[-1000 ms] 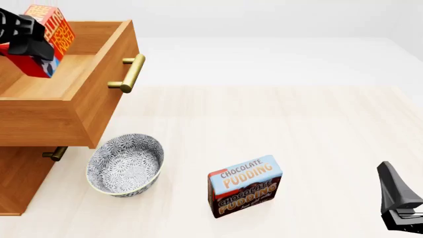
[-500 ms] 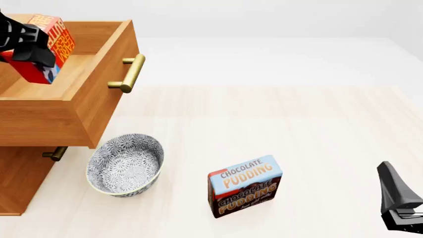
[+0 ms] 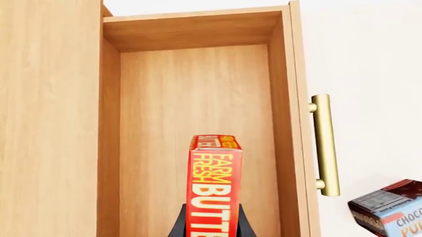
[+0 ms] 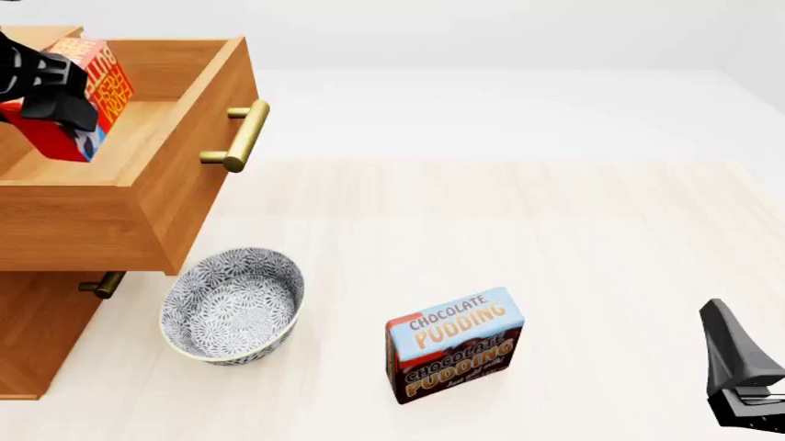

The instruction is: Put the butter at the back in the top drawer of the cabinet and close it.

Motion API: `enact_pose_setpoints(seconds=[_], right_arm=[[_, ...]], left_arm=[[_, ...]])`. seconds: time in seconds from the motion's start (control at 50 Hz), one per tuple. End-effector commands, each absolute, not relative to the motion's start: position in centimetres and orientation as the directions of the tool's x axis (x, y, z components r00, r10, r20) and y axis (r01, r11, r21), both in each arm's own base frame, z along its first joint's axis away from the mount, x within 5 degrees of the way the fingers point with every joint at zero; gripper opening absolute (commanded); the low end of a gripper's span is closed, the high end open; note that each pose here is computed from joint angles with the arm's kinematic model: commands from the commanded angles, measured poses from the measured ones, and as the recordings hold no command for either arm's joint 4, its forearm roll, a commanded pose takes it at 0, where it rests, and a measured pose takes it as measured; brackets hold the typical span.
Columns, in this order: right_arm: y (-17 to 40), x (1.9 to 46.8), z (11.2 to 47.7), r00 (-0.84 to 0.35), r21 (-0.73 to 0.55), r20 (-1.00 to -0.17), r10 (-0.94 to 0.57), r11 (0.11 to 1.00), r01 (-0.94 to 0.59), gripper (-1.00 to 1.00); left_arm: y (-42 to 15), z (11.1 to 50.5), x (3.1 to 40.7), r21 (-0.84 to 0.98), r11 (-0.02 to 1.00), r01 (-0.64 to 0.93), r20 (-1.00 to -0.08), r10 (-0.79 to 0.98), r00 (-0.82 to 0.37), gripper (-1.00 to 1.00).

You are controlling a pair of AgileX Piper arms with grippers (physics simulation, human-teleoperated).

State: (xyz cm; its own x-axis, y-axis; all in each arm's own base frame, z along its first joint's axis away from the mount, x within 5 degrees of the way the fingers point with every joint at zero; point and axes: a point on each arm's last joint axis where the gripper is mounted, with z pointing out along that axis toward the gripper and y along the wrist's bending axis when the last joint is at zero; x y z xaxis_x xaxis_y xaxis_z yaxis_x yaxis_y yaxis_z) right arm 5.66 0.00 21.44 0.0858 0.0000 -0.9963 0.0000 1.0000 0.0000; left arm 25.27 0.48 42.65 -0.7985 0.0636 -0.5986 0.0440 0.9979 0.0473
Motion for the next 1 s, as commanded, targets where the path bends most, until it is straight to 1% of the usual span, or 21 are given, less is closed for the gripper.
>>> enact_pose_setpoints(seconds=[0.02,1.0], right_arm=[[0.0,5.7,21.4,0.086,0.0,-0.996,0.0,1.0,0.0,1.0],[0.0,5.7,21.4,0.086,0.0,-0.996,0.0,1.0,0.0,1.0]], left_arm=[[0.8,43.0,25.4,0.059,0.997,0.046,-0.606,0.073,-0.792,-1.0],[1.3,41.5,27.8,0.053,0.998,0.033,-0.561,0.057,-0.826,-1.0]])
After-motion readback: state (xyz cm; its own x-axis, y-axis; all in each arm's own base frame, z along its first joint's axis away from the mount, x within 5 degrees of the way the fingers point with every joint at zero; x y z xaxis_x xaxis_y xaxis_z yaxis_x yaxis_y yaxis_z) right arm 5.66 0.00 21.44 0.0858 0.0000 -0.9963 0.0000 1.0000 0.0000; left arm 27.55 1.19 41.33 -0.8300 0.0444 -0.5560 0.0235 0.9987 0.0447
